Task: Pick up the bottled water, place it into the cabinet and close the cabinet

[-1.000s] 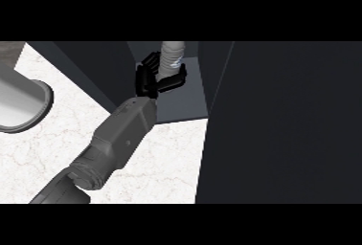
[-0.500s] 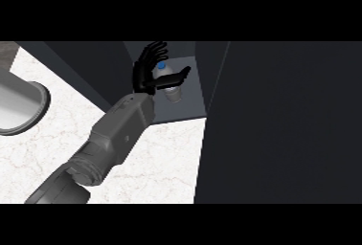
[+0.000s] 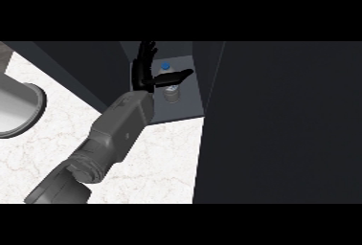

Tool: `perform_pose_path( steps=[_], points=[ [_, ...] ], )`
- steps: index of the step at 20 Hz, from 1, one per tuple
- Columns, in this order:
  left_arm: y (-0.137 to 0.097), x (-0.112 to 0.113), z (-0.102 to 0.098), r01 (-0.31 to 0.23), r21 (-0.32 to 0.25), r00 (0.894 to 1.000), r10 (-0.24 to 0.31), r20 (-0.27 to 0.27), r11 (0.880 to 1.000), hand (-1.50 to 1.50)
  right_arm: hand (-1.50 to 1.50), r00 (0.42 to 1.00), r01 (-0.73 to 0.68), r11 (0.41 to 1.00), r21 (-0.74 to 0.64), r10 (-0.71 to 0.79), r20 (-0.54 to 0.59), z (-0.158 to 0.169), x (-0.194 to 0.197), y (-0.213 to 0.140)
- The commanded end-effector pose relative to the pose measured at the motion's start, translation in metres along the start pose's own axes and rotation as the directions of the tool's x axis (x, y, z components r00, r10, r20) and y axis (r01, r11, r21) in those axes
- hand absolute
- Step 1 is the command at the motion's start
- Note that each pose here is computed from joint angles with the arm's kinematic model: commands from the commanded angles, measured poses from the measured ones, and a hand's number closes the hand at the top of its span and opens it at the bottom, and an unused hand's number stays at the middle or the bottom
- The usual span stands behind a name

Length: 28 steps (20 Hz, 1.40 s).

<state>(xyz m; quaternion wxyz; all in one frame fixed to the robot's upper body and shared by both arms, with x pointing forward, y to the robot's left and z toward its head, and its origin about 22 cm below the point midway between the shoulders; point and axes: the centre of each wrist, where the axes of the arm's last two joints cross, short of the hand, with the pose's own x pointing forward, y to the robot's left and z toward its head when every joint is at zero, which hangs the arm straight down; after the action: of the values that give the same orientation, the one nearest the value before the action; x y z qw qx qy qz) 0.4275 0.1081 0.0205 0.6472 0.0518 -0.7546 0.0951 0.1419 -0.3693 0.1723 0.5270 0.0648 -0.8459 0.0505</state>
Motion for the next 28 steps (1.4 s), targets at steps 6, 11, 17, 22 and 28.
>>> perform_pose_path(
  steps=[6,11,17,22,28],
  points=[
    [0.0,0.003,-0.003,0.043,-0.071,0.997,-0.038,0.061,0.997,-1.5,-1.5,1.0,-0.004,1.0,0.01,0.004,-0.006,0.002,-0.002,-0.001],
    [-0.016,0.017,-0.006,0.107,-0.17,0.983,-0.078,0.168,0.98,-1.5,-1.5,1.0,-0.026,0.999,0.033,0.026,0.0,-0.002,0.001,0.005],
    [-0.021,0.016,-0.002,0.0,-0.2,0.982,0.037,0.183,0.98,1.5,-1.5,1.0,-0.018,0.999,0.036,0.018,0.0,0.0,0.002,0.01],
    [-0.019,0.01,0.002,-0.063,-0.192,0.978,0.099,0.184,0.979,1.5,-1.5,0.999,-0.043,0.998,0.043,0.043,-0.003,0.004,0.004,0.001],
    [-0.011,-0.015,0.025,-0.104,-0.238,0.978,0.143,0.153,0.966,1.5,-1.5,0.996,-0.077,0.995,0.062,0.08,-0.042,0.006,0.009,-0.003]
  ],
)
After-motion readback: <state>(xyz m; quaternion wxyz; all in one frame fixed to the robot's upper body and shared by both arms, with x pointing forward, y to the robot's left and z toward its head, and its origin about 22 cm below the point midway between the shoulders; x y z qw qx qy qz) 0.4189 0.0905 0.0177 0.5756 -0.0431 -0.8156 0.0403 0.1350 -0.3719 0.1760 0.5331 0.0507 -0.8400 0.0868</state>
